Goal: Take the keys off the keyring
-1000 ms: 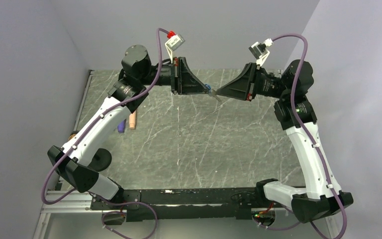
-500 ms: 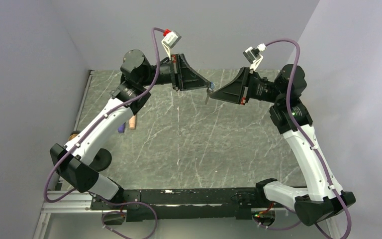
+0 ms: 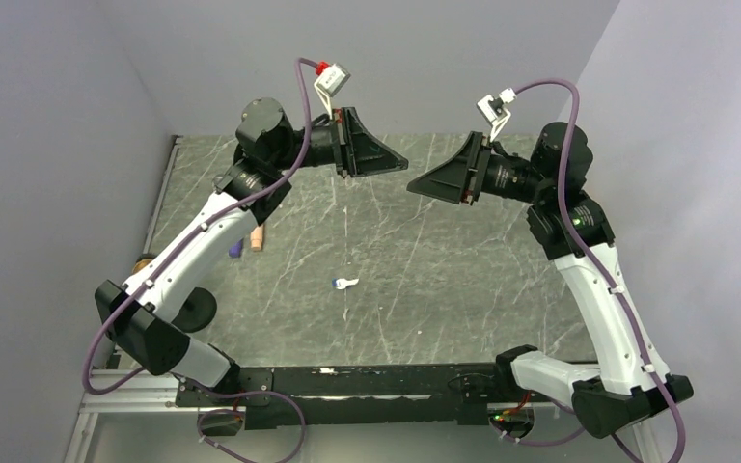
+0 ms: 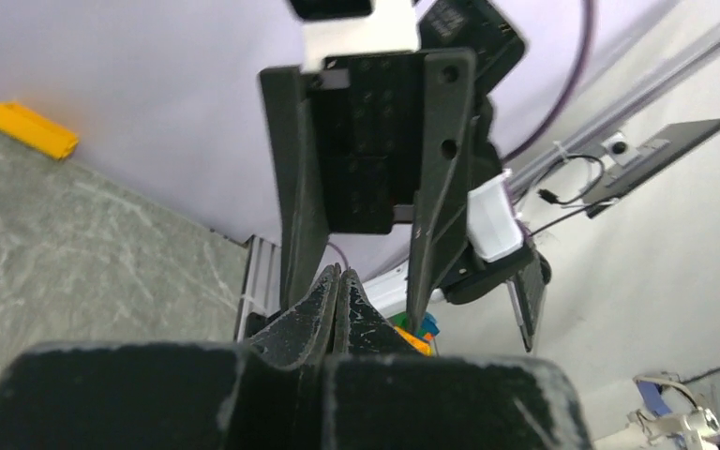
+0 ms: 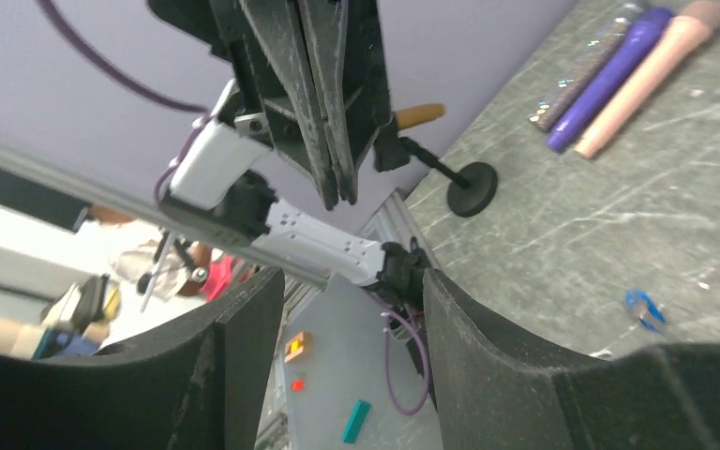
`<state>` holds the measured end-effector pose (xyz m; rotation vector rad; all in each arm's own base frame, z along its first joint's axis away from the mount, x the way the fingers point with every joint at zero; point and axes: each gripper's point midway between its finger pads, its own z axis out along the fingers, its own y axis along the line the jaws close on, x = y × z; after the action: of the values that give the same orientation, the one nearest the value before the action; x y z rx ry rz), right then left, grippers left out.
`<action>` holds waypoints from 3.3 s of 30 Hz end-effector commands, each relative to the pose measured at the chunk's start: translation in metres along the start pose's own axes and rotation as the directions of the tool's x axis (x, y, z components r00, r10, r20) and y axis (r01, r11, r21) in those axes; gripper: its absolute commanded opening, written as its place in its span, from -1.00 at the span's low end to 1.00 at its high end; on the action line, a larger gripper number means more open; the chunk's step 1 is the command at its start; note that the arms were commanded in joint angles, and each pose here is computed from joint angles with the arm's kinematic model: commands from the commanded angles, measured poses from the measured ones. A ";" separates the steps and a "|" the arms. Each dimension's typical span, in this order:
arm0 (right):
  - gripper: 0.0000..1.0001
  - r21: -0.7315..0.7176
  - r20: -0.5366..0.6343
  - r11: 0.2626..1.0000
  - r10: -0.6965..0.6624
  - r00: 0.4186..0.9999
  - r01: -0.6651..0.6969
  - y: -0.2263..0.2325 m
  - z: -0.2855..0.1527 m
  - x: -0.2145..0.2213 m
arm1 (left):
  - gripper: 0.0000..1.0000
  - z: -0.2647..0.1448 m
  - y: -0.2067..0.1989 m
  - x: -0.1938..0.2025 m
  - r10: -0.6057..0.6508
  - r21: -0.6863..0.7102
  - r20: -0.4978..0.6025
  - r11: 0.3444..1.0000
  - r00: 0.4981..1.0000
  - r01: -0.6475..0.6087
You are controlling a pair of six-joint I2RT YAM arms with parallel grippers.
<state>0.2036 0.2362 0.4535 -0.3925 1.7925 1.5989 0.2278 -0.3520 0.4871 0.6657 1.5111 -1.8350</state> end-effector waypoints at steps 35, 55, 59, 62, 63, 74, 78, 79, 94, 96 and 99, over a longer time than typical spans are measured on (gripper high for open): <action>0.22 0.621 -0.048 0.737 0.376 0.926 -0.267 -0.160 -0.028 0.090 | 0.52 -0.230 0.285 0.272 -0.377 -0.942 -0.244 -0.126 0.894 -0.310; 0.20 0.604 -0.035 0.744 0.385 0.922 -0.287 -0.154 -0.024 0.084 | 0.12 -0.242 0.313 0.309 -0.457 -0.941 -0.210 -0.146 0.864 -0.306; 0.20 0.601 -0.027 0.743 0.387 0.922 -0.294 -0.153 -0.024 0.084 | -0.16 -0.246 0.320 0.312 -0.472 -0.945 -0.207 -0.130 0.857 -0.300; 0.19 0.600 -0.026 0.745 0.384 0.923 -0.293 -0.153 -0.024 0.083 | -0.35 -0.248 0.319 0.315 -0.479 -0.947 -0.201 -0.126 0.854 -0.294; 0.19 0.600 -0.024 0.744 0.383 0.923 -0.293 -0.153 -0.024 0.083 | -0.41 -0.248 0.318 0.315 -0.477 -0.949 -0.200 -0.123 0.856 -0.290; 0.18 0.588 -0.012 0.750 0.383 0.924 -0.303 -0.152 -0.023 0.083 | -0.99 -0.249 0.292 0.299 -0.426 -0.960 -0.220 -0.064 0.878 -0.272; 0.18 0.580 -0.012 0.759 0.372 0.928 -0.296 -0.149 -0.023 0.080 | -1.00 -0.232 0.275 0.276 -0.371 -0.965 -0.251 0.025 0.894 -0.261; 0.18 0.578 -0.014 0.761 0.370 0.929 -0.295 -0.149 -0.022 0.079 | -1.00 -0.227 0.270 0.270 -0.354 -0.965 -0.261 0.057 0.898 -0.258; 0.18 0.158 0.001 0.981 0.116 0.993 -0.115 -0.044 0.002 0.013 | -1.00 -0.058 0.094 0.159 -0.049 -0.353 -0.484 0.924 0.874 -0.144; 0.15 0.108 0.003 0.990 0.090 0.996 -0.089 -0.033 0.001 0.011 | -1.00 -0.048 0.072 0.153 -0.054 -0.263 -0.495 0.961 0.867 -0.090; 0.11 0.063 0.000 0.997 0.048 0.999 -0.048 -0.019 -0.002 0.011 | -1.00 -0.038 0.043 0.141 -0.038 -0.150 -0.469 0.988 0.882 -0.037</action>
<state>0.2254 0.2306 0.3938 -0.1782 2.0354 1.4918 0.2111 -0.3387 0.3092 0.9165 2.0808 -1.2743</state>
